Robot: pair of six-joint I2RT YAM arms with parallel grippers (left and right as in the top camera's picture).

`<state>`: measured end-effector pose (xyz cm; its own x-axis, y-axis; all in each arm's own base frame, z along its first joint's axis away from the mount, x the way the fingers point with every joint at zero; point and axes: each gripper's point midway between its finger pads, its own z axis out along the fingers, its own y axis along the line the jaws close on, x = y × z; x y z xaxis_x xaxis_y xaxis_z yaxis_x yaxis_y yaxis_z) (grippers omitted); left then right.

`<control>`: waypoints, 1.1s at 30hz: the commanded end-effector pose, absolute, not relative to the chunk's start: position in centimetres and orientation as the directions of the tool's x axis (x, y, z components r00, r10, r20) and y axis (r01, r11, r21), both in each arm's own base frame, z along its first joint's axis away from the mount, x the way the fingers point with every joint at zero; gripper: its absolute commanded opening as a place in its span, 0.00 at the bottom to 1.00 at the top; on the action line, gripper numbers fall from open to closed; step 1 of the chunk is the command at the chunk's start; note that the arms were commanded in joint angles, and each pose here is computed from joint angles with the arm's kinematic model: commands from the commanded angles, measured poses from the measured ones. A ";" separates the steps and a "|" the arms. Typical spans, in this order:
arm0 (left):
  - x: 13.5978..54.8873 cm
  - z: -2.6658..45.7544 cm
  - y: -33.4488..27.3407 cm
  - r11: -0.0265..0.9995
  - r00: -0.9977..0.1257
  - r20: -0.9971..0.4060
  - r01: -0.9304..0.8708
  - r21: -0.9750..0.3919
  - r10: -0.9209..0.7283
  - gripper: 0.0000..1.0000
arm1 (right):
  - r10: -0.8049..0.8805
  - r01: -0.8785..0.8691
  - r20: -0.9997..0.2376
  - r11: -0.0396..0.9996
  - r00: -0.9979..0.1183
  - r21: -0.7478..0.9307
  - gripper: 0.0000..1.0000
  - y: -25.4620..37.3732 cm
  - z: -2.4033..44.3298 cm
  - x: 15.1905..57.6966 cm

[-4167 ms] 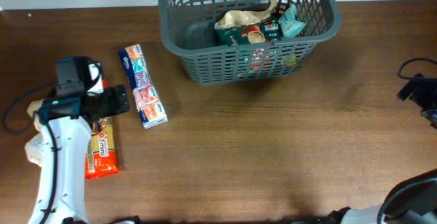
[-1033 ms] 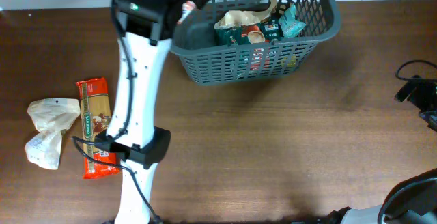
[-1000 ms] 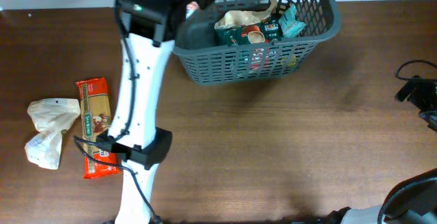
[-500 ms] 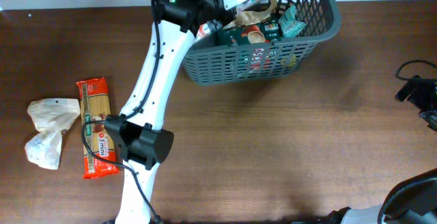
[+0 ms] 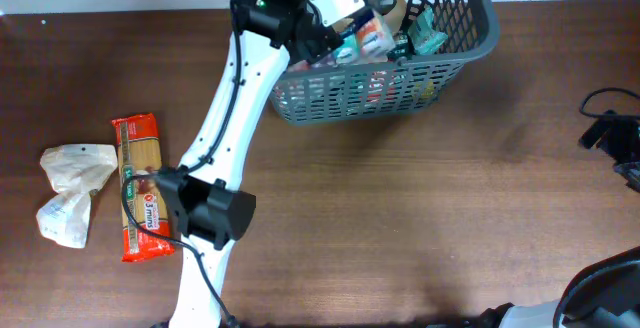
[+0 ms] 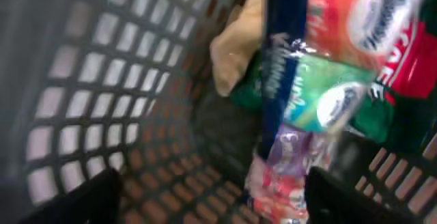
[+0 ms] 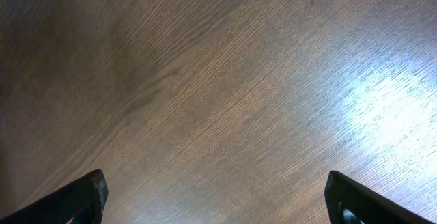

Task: Pack container
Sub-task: 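Lift the tissue pack with left gripper and place it in basket, then move left gripper down to the San Remo spaghetti pack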

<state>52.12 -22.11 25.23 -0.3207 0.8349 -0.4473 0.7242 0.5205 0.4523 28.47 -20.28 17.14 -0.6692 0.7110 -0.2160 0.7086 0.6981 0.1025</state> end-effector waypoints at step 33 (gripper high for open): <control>33.8 13.6 11.6 0.955 -0.953 -0.135 -0.284 0.086 -0.272 0.87 | 0.718 0.715 -0.206 0.691 -0.664 0.104 0.99 -20.3 16.9 28.4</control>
<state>35.06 10.99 15.31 -0.9667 -0.1957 -0.1650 -0.2150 0.9706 0.1080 28.47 -20.28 17.14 -0.6695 0.7107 -0.2161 0.7083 0.6984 0.1024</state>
